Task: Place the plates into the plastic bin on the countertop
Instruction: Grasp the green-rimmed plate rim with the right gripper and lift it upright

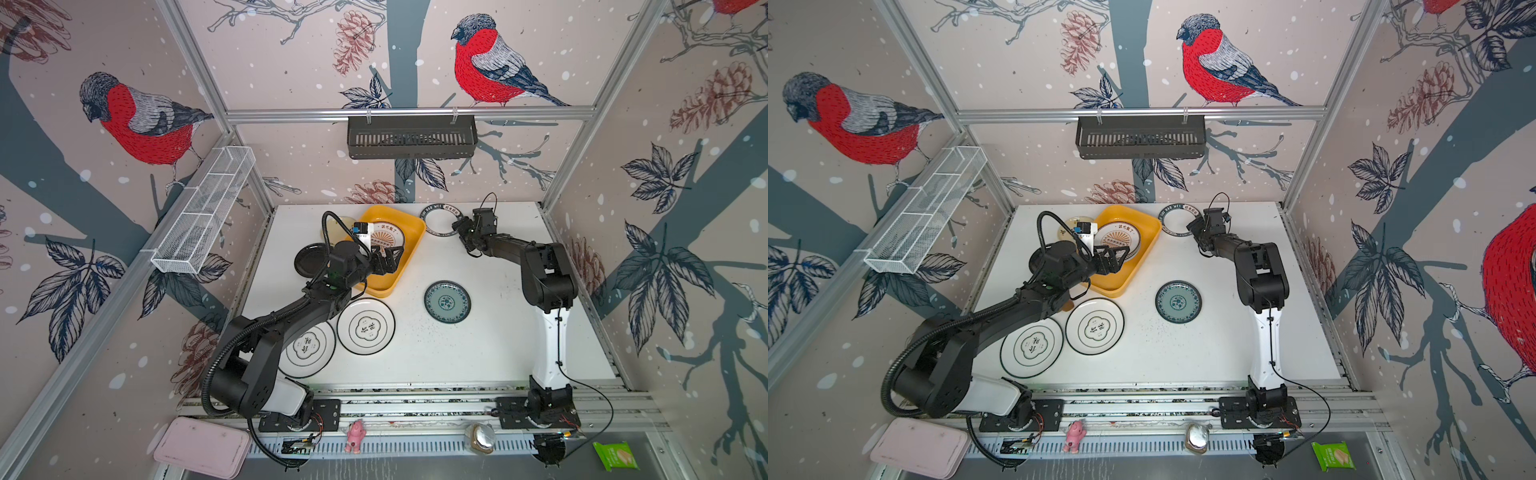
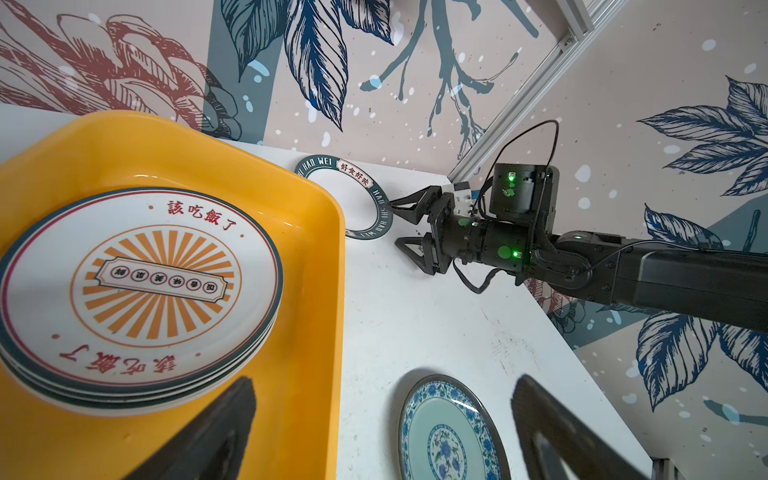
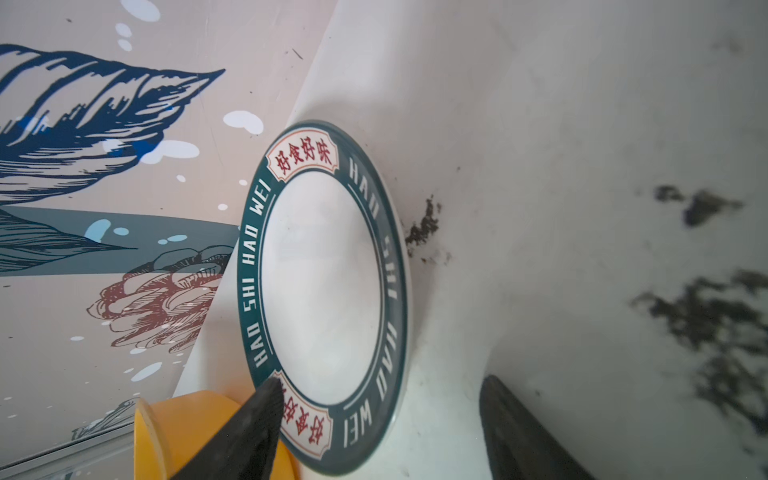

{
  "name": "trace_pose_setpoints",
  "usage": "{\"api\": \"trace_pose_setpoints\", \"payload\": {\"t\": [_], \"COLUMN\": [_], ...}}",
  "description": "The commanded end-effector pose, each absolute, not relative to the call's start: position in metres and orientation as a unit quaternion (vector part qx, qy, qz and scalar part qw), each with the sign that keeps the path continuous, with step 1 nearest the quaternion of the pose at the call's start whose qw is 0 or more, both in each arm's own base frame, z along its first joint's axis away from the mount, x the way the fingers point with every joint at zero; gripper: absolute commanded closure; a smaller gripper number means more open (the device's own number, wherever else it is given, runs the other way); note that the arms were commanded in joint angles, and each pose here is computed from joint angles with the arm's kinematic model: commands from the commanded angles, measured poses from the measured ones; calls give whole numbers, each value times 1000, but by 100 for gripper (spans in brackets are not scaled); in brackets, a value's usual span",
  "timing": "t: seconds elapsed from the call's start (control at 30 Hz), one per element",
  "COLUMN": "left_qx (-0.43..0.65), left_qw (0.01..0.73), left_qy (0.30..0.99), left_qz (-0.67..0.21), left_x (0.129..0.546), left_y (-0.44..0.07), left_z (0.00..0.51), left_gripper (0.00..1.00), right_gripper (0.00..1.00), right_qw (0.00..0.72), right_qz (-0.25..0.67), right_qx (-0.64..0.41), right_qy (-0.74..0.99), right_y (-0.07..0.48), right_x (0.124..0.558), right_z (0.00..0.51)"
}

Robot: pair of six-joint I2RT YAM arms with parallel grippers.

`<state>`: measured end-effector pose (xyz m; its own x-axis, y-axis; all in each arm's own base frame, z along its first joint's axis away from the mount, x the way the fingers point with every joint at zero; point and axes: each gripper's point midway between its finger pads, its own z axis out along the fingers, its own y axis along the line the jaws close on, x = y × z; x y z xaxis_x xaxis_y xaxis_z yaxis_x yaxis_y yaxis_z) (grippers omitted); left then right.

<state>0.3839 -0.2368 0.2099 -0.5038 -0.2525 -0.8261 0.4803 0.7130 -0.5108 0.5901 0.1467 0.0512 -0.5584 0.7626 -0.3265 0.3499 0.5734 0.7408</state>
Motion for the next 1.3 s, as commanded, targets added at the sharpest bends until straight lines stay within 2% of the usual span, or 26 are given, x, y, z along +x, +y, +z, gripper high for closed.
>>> {"api": "trace_pose_setpoints", "payload": {"t": [0.0, 0.23, 0.33, 0.47, 0.53, 0.67, 0.73, 0.83, 1.03, 1.27], "left_qx": [72, 53, 45, 40, 36, 34, 34, 33, 33, 48], "left_qw": [511, 510, 517, 520, 522, 524, 524, 525, 530, 527], "left_qy": [766, 771, 771, 773, 773, 774, 774, 773, 768, 767], "left_qz": [-384, -377, -369, -361, -358, -354, -353, -354, -357, -362], "left_x": [390, 396, 397, 399, 398, 398, 397, 395, 387, 374], "left_y": [-238, -233, -227, -222, -220, -218, -217, -216, -212, -212], "left_z": [222, 219, 220, 221, 221, 221, 222, 223, 229, 236], "left_gripper": [4, 4, 4, 4, 4, 4, 4, 4, 4, 4], "right_gripper": [27, 37, 45, 65, 68, 83, 86, 95, 98, 99], "right_qw": [308, 286, 279, 273, 270, 269, 267, 269, 290, 346], "right_qz": [327, 298, 290, 293, 291, 295, 294, 297, 307, 296], "right_qx": [345, 368, 373, 378, 380, 379, 380, 383, 382, 368], "right_qy": [824, 833, 836, 835, 835, 835, 835, 832, 822, 811], "right_y": [152, 147, 145, 145, 145, 146, 146, 144, 138, 117], "right_x": [592, 590, 586, 585, 585, 583, 580, 577, 572, 553], "right_z": [37, 12, 6, 0, -3, -4, -5, -3, 20, 79]}}
